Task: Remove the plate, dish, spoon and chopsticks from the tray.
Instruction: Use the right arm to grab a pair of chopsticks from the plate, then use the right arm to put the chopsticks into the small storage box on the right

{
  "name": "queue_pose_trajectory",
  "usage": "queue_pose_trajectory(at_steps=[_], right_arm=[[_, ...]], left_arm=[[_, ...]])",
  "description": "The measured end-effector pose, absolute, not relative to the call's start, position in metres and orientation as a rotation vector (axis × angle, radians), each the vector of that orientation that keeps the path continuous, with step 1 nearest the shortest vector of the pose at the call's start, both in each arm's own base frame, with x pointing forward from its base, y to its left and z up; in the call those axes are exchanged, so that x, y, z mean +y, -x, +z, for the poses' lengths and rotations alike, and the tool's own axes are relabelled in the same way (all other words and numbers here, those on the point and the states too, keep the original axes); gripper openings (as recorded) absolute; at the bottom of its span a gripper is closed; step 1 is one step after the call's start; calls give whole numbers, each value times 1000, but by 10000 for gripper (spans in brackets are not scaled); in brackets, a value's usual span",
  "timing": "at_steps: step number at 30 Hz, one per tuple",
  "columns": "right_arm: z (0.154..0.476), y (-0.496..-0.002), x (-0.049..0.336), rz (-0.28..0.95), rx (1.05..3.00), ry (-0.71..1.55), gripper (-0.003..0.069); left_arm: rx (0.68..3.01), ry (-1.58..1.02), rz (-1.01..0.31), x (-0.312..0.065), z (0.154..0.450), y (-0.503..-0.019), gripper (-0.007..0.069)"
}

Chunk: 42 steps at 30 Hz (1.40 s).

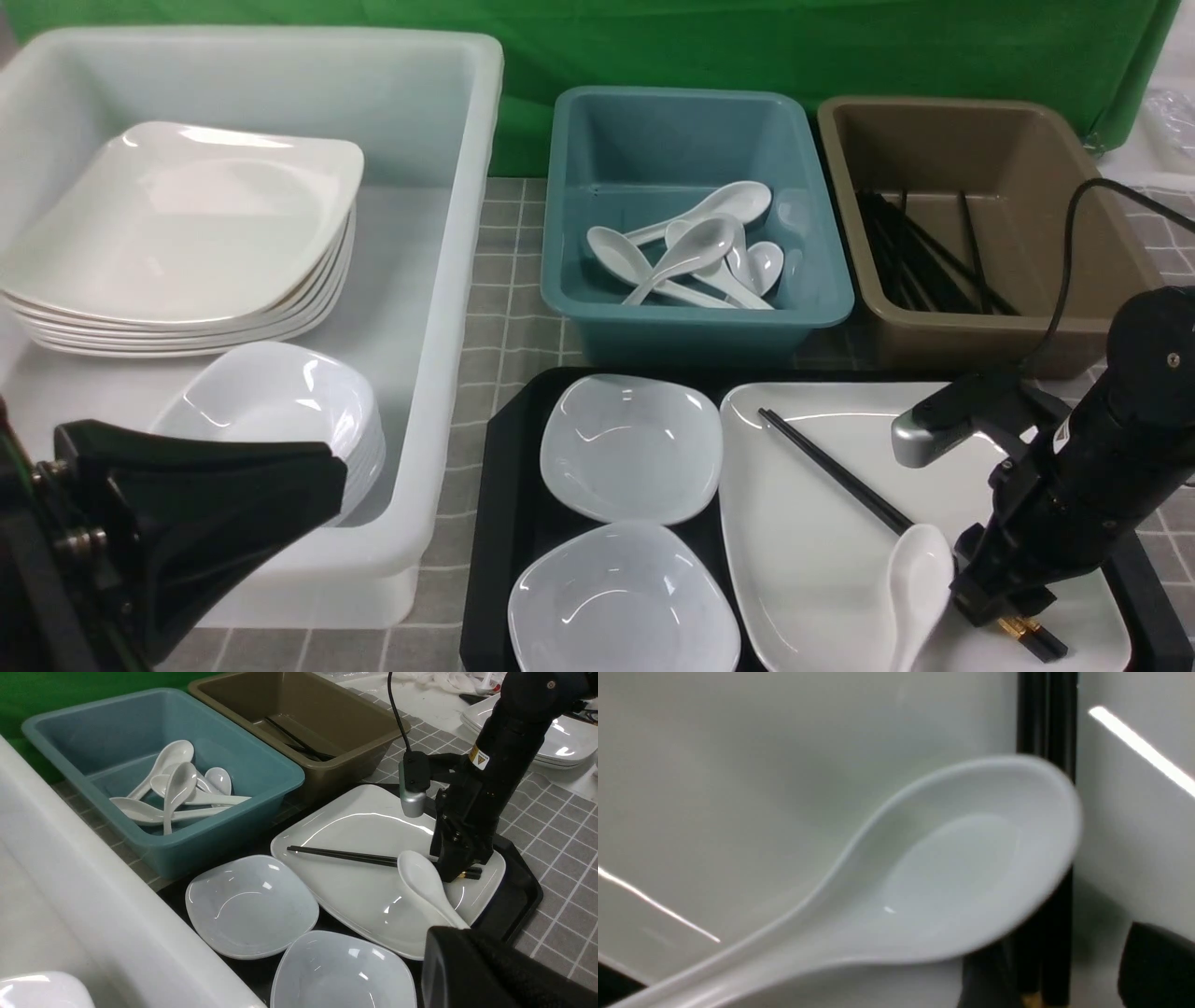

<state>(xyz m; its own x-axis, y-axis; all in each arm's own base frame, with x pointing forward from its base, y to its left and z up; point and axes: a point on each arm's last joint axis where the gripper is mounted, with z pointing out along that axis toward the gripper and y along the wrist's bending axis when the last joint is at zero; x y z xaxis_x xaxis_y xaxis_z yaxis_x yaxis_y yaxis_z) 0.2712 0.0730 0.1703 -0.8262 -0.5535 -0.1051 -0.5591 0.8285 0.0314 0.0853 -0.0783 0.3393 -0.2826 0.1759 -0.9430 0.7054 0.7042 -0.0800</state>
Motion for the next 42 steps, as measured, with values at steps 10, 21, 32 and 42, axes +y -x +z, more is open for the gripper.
queue_pose_trajectory(at_steps=[10,21,32,42], right_arm=[[162,-274,73,94,2965,912,387],[162,-274,72,82,2986,891,164],[212,-250,67,80,2905,883,165],[292,-232,58,68,2541,628,165]], left_arm=[[1820,-693,-608,-78,339,-85,6],[1824,-683,-627,-79,339,-85,6],[1813,-698,-613,-79,340,-85,6],[1639,-566,-550,-74,357,-95,6]])
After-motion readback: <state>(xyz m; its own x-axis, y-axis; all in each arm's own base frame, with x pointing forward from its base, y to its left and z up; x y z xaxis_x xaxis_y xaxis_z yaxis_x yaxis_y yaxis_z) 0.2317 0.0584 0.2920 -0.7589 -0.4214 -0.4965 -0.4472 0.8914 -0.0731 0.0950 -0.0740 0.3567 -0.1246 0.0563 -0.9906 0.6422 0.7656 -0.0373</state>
